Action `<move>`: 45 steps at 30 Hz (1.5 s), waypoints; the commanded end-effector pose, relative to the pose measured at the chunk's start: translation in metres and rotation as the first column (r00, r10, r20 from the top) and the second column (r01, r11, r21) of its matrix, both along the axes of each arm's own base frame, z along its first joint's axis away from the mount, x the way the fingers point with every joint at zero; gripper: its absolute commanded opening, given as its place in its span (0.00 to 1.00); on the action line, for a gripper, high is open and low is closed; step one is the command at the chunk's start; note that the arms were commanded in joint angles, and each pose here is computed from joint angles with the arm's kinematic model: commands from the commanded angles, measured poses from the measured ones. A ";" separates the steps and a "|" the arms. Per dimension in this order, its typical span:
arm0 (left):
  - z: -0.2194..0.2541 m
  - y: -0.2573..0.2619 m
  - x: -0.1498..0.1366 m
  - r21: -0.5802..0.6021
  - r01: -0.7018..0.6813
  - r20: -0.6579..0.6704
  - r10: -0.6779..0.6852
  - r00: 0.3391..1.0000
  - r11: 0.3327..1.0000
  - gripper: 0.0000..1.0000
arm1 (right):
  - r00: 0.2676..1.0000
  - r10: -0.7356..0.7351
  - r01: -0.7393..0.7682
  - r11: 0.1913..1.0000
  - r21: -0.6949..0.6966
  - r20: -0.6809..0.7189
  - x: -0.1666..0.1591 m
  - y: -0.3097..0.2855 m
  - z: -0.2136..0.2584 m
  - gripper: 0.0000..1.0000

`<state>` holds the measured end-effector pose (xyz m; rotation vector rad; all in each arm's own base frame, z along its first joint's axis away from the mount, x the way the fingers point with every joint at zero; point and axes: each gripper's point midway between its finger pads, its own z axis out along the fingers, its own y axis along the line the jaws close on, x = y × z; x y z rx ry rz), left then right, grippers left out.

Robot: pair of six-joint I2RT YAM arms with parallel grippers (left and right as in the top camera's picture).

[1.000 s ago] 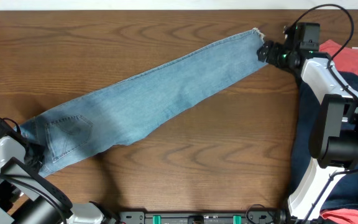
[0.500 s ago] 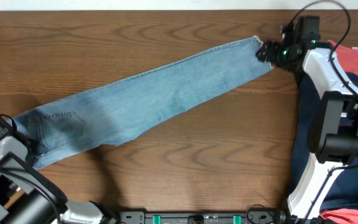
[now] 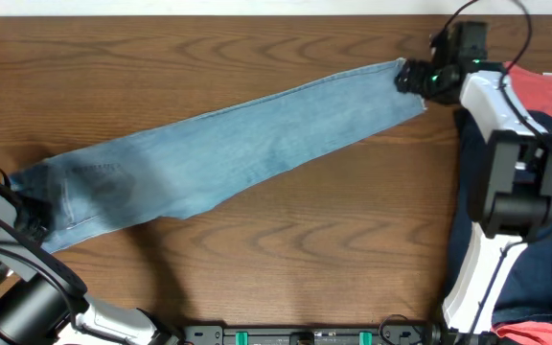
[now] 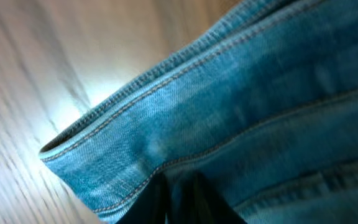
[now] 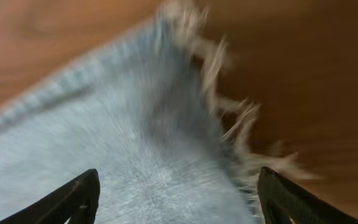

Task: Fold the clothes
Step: 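Hold the stacked hems with the right gripper, straightening the legs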

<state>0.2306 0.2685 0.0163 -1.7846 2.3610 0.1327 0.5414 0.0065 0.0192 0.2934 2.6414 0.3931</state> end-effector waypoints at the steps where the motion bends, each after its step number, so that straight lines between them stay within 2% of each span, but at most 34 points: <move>1: 0.017 -0.015 0.024 -0.071 0.099 0.107 -0.091 0.990 0.993 0.17 | 0.999 0.018 -0.018 1.000 -0.009 -0.029 0.000 0.007 -0.024 0.78; 5: 0.033 -0.018 0.023 -0.054 0.121 0.122 -0.113 0.986 0.991 0.17 | 0.998 0.019 -0.019 1.000 -0.007 -0.053 -0.003 0.008 -0.038 0.69; 7: 0.042 -0.016 0.024 -0.031 0.124 0.138 -0.118 0.983 0.992 0.22 | 0.997 0.023 -0.023 1.000 -0.004 -0.071 -0.007 0.010 -0.041 0.56; 10: 0.058 -0.015 0.026 0.006 0.124 0.165 -0.123 0.979 0.992 0.25 | 0.995 0.038 -0.039 0.999 -0.011 -0.092 -0.012 0.011 -0.043 0.60; 11: 0.065 -0.014 0.026 0.022 0.124 0.176 -0.126 0.976 0.992 0.26 | 0.994 0.044 -0.046 0.999 -0.016 -0.097 -0.014 0.011 -0.044 0.57; 14: 0.083 -0.015 0.026 0.064 0.134 0.200 -0.144 0.969 0.989 0.30 | 0.989 0.032 -0.036 0.999 -0.023 -0.141 -0.023 0.006 -0.048 0.35; 17: 0.094 -0.019 0.022 0.084 0.157 0.201 -0.171 0.965 0.984 0.31 | 0.974 0.033 -0.037 0.999 -0.011 -0.226 -0.043 0.007 -0.053 0.22; 18: 0.097 -0.020 0.021 0.087 0.157 0.203 -0.172 0.964 0.984 0.31 | 0.965 0.037 -0.040 0.999 -0.007 -0.261 -0.052 0.009 -0.055 0.20; 20: 0.098 -0.020 0.021 0.088 0.156 0.205 -0.171 0.964 0.984 0.31 | 0.944 0.044 -0.051 0.999 -0.012 -0.326 -0.068 0.011 -0.058 0.22; 22: 0.098 -0.020 0.022 0.088 0.158 0.205 -0.173 0.963 0.983 0.32 | 0.924 0.029 -0.050 0.998 -0.046 -0.381 -0.082 0.006 -0.061 0.35; 26: 0.096 -0.023 0.024 0.086 0.173 0.201 -0.187 0.962 0.981 0.33 | 0.906 -0.033 -0.021 0.992 -0.123 -0.421 -0.092 -0.012 -0.060 0.38; 29: 0.090 -0.029 0.027 0.069 0.190 0.191 -0.200 0.961 0.979 0.33 | 0.934 -0.016 -0.025 0.994 -0.109 -0.358 -0.080 -0.021 -0.041 0.39; 32: 0.079 -0.040 0.030 0.039 0.220 0.170 -0.224 0.960 0.975 0.32 | 0.972 0.101 -0.115 0.992 -0.052 -0.210 -0.058 -0.019 -0.007 0.41; 35: 0.067 -0.051 0.034 0.012 0.252 0.149 -0.251 0.957 0.968 0.32 | 0.988 0.090 -0.097 0.994 -0.057 -0.127 -0.046 -0.030 0.018 0.43; 40: 0.051 -0.049 0.030 0.009 0.267 0.063 -0.267 0.962 0.964 0.33 | 0.991 0.076 -0.083 0.995 -0.064 -0.114 -0.042 -0.037 0.013 0.45; 45: 0.021 -0.050 0.021 -0.053 0.256 -0.013 -0.257 0.966 0.965 0.33 | 0.990 0.092 -0.099 0.993 -0.059 -0.106 -0.034 -0.028 -0.001 0.40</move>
